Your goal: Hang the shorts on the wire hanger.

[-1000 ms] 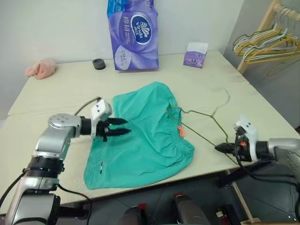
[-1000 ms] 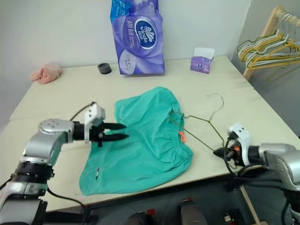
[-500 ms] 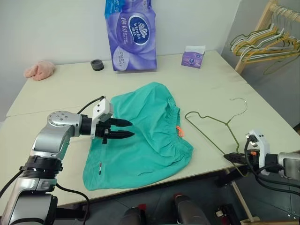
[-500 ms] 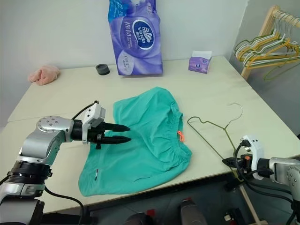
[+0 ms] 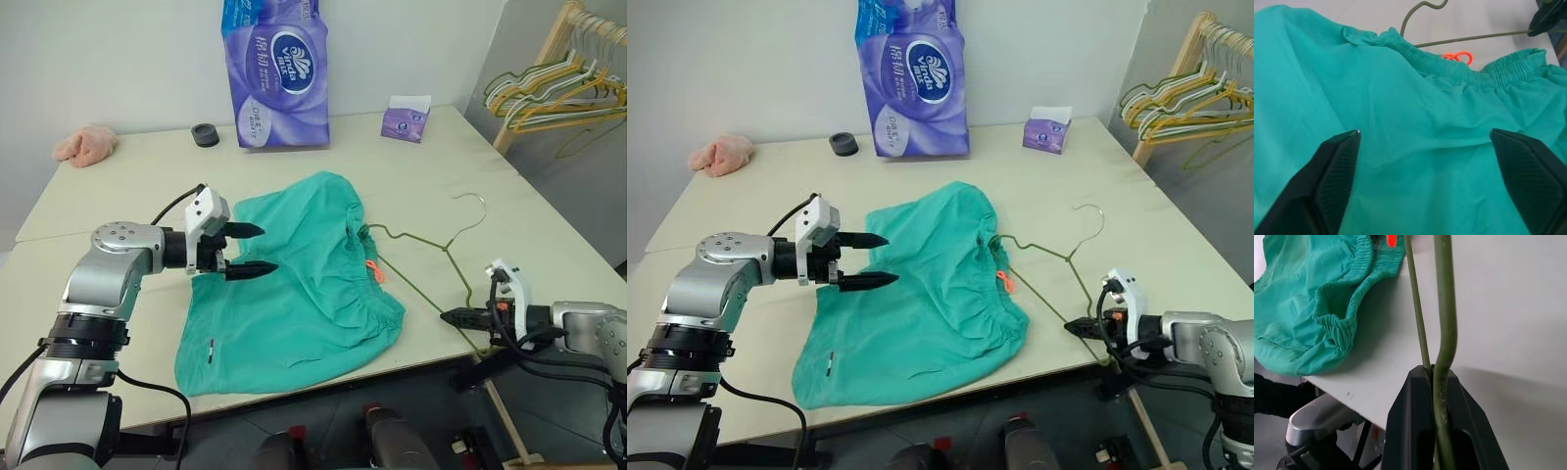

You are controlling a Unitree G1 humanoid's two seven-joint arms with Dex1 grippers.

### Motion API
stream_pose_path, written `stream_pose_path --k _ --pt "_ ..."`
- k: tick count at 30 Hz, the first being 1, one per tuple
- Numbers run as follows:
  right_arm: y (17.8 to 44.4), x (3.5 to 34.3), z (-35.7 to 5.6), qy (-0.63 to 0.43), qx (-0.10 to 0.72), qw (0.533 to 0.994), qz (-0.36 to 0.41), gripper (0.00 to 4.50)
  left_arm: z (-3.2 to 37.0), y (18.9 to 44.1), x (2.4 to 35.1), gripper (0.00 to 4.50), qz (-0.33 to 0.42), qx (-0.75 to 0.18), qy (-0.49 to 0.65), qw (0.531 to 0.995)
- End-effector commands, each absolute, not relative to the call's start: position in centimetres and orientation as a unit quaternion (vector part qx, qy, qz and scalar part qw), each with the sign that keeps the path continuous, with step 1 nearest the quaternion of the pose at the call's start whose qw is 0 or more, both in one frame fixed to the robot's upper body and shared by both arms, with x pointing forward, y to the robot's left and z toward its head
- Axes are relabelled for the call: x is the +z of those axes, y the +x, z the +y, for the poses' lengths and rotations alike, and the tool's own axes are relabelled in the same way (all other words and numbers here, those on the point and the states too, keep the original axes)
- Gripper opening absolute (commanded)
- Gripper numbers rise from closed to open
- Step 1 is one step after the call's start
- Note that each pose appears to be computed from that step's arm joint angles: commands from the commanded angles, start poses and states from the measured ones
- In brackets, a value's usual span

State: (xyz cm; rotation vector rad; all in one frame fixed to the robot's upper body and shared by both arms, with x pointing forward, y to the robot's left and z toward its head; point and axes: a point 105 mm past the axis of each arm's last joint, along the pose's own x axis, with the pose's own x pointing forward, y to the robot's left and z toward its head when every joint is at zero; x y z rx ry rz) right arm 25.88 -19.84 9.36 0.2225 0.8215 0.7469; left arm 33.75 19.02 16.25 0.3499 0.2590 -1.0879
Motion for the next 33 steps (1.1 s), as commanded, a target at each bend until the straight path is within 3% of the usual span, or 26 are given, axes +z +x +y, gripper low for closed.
stream_pose_path --k 1,9,27,33 --pt "25.9 9.8 -19.7 0.096 0.361 0.841 0.391 0.00 19.9 34.2 17.6 4.48 0.096 -0.491 0.186 0.845" --pt "27.3 8.8 -20.2 0.097 0.330 0.845 0.409 0.00 20.1 34.2 17.5 4.48 0.093 -0.489 0.202 0.844" --pt "29.8 9.3 -14.1 0.203 0.378 0.790 0.439 0.00 20.4 35.1 18.2 4.48 0.069 -0.465 0.204 0.859" --pt "32.4 9.5 -16.0 0.193 0.304 0.836 0.414 0.00 20.8 35.2 18.5 4.48 0.060 -0.452 0.207 0.865"
